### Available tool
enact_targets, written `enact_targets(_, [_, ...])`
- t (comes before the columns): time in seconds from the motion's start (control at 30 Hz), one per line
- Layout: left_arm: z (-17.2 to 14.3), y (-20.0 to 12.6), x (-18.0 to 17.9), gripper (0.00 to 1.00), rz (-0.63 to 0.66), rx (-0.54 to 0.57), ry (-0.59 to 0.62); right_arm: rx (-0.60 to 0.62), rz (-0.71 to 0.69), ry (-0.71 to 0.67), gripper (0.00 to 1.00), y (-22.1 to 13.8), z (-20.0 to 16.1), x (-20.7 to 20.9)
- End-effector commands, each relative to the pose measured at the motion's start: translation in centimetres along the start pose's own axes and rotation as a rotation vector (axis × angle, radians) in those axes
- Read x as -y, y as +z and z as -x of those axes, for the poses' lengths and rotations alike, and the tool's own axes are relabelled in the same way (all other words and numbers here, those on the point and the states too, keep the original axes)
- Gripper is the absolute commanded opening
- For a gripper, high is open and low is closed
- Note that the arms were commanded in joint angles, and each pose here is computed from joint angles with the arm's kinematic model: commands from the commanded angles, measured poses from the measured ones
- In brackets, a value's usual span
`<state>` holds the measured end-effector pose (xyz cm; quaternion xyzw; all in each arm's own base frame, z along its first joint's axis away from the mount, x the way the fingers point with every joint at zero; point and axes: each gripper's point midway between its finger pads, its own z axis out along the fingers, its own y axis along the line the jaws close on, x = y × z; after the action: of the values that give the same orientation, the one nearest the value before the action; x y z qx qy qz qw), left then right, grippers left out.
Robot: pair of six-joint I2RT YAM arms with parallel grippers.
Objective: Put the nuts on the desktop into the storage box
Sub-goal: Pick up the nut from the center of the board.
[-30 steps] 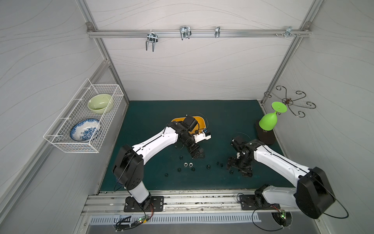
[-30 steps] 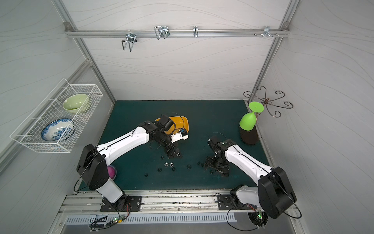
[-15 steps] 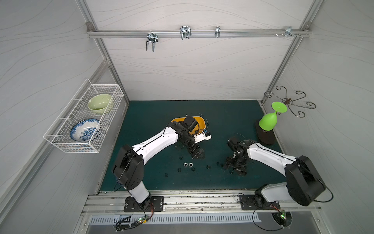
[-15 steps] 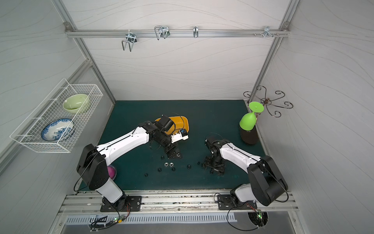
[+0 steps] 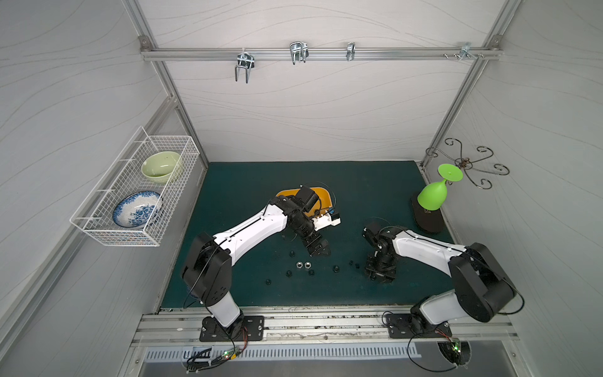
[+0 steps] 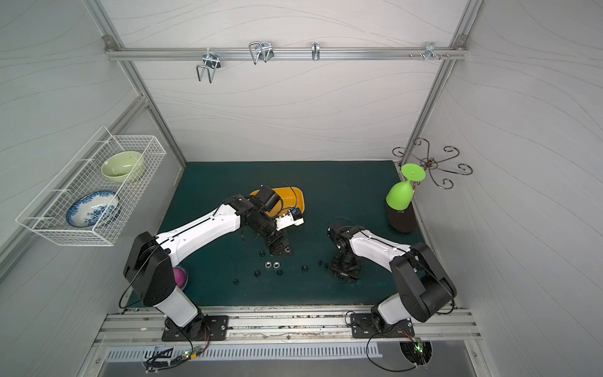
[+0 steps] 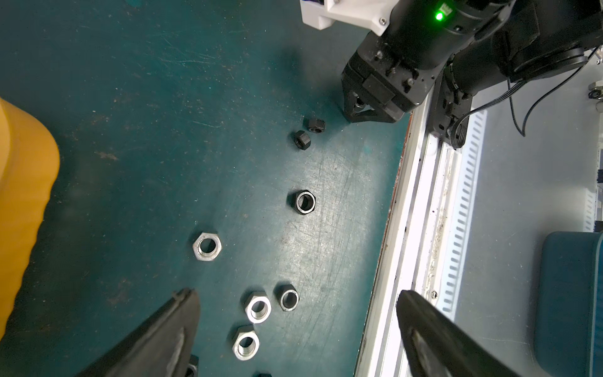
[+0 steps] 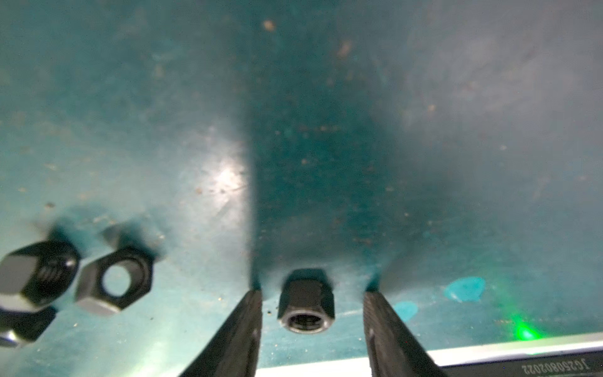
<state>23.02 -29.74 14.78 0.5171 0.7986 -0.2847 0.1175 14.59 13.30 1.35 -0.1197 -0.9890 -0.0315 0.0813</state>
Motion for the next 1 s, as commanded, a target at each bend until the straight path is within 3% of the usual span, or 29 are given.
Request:
enact_targets(0.0, [0.3,-0.1,0.5,0.98,-0.022,0.011,0.014,-0.009,-0.018,-0.031,0.47,1.1,-0.2,-0.1])
enact_targets(0.13, [0.2,-0.1,0.6,0.99,-0.025,0.008,0.014,-0.001,-0.025,-0.046,0.33,0.9,-0.1,-0.3])
enact_targets(0.3, [0.2,-0.1,0.6,0.99,-0.026,0.01,0.014,0.015,-0.043,-0.064,0.24,0.7,0.1,-0.2])
enact_targets(0.73, [0.6,0.2,0.8,0.99,-0.054,0.032,0.003,0.084,-0.049,-0.142,0.2,-2.0,0.4,-0.8])
enact_targets(0.97, [2.4,-0.1,0.5,0.99,-0.039,0.214,0.045,0.134,-0.042,-0.222,0.2,-5.1,0.4,-2.1])
